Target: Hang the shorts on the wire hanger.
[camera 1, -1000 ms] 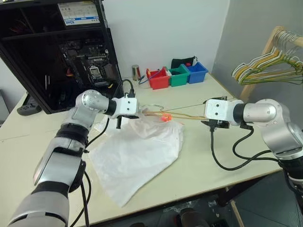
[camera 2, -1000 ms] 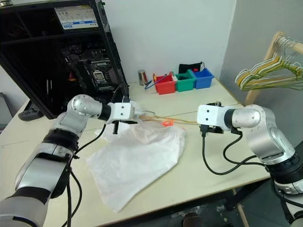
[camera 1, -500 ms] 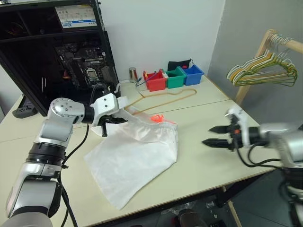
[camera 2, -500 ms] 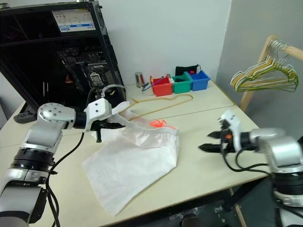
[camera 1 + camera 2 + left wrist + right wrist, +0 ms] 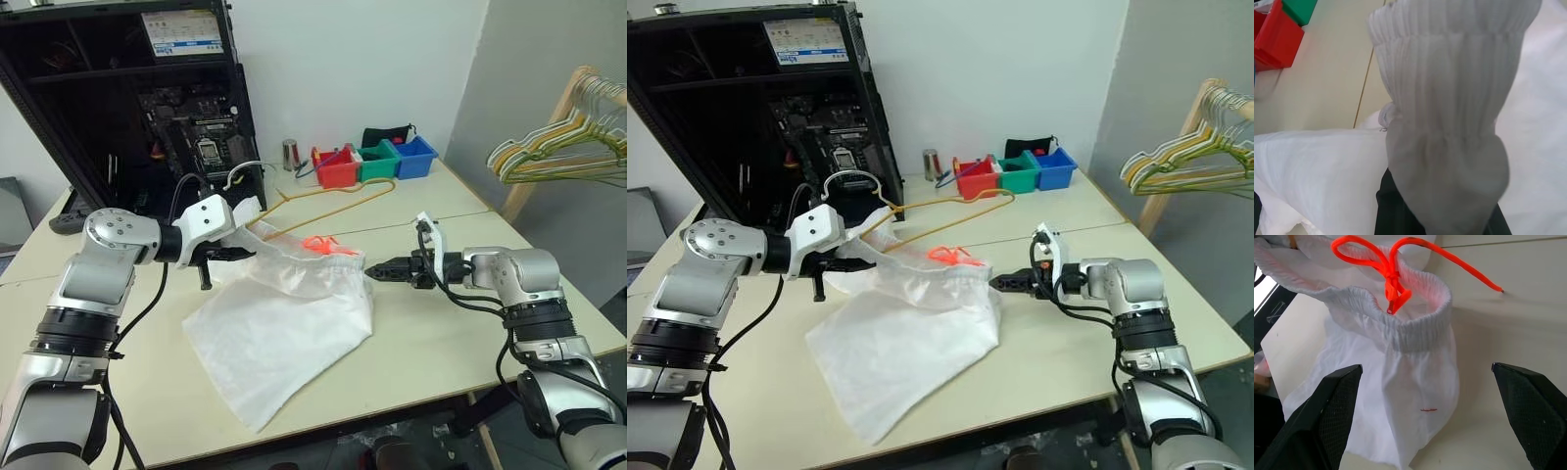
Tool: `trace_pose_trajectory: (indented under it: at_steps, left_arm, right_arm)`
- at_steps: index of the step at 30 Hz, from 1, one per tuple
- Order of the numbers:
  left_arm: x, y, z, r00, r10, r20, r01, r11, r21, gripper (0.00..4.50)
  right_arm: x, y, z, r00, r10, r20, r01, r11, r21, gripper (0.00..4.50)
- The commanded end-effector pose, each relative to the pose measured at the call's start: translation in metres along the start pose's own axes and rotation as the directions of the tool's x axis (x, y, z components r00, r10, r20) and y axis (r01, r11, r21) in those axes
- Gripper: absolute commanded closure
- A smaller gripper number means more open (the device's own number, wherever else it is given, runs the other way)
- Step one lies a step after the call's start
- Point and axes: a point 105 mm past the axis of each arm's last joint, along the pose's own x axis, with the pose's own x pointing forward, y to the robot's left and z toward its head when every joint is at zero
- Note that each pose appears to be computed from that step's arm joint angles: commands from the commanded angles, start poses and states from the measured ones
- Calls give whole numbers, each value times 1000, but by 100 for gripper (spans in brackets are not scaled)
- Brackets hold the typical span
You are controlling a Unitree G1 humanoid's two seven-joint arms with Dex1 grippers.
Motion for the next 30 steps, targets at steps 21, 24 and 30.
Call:
trace_pose_trajectory:
  at_steps: [21,24,30]
  left_arm:
    - [-7,6,15,999,37,33,-39,998,55,450]
    - [-7,8,14,998,47,32,-48,997,55,450]
    - [-6,10,13,998,54,31,-55,997,57,450]
  right_arm:
    - [34,5,17,998,13,60,-12,1000,-17,215]
    - [30,5,15,999,6,47,-3,999,-52,280]
    - [21,4,15,999,-18,42,23,993,-118,425]
